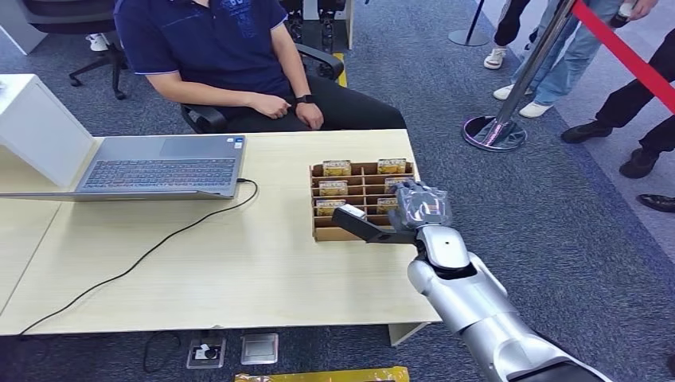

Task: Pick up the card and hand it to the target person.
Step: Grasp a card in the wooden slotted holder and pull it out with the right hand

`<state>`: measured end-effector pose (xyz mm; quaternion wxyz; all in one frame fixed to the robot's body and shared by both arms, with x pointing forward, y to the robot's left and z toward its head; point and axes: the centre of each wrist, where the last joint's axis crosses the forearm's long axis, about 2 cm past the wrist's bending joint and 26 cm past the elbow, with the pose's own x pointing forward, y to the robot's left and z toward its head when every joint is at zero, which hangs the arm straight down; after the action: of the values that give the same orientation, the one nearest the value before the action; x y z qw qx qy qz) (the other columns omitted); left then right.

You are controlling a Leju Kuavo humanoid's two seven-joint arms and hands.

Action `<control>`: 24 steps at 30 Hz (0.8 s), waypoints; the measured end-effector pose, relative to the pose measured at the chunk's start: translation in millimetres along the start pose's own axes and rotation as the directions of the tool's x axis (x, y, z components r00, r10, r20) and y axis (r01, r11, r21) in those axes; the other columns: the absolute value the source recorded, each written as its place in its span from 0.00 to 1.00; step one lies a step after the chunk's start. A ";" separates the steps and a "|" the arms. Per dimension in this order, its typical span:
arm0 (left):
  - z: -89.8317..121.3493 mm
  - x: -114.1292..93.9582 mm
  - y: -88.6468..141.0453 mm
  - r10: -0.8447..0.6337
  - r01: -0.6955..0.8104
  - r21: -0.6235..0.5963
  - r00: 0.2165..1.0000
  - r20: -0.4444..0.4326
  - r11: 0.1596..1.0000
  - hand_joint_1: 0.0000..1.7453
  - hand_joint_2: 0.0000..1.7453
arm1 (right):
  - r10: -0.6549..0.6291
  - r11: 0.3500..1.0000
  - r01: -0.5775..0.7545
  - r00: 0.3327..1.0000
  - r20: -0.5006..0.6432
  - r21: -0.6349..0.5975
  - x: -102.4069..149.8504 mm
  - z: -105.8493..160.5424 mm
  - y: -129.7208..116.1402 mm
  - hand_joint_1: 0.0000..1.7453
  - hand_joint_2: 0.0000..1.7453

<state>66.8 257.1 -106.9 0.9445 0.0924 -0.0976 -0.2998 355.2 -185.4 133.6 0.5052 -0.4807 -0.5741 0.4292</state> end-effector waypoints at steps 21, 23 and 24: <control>0.1 0.3 -0.7 -0.001 0.001 -0.005 1.000 -0.002 1.000 0.00 0.00 | 0.026 1.000 -0.026 1.000 -0.004 0.016 -1.9 -2.7 5.2 0.91 1.00; 0.1 0.3 -0.7 -0.001 0.001 -0.005 1.000 -0.002 1.000 0.00 0.00 | 0.027 0.999 -0.027 1.000 -0.004 0.018 -1.8 -2.9 5.6 0.97 1.00; 0.1 0.3 -0.7 -0.001 0.001 -0.004 1.000 -0.002 1.000 0.00 0.00 | 0.028 0.999 -0.028 1.000 -0.002 0.018 -1.6 -3.3 5.7 0.99 1.00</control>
<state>66.6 256.4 -106.9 0.9446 0.0908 -0.0957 -0.3004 359.2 -186.0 128.1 0.5043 -0.4844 -0.5628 0.4407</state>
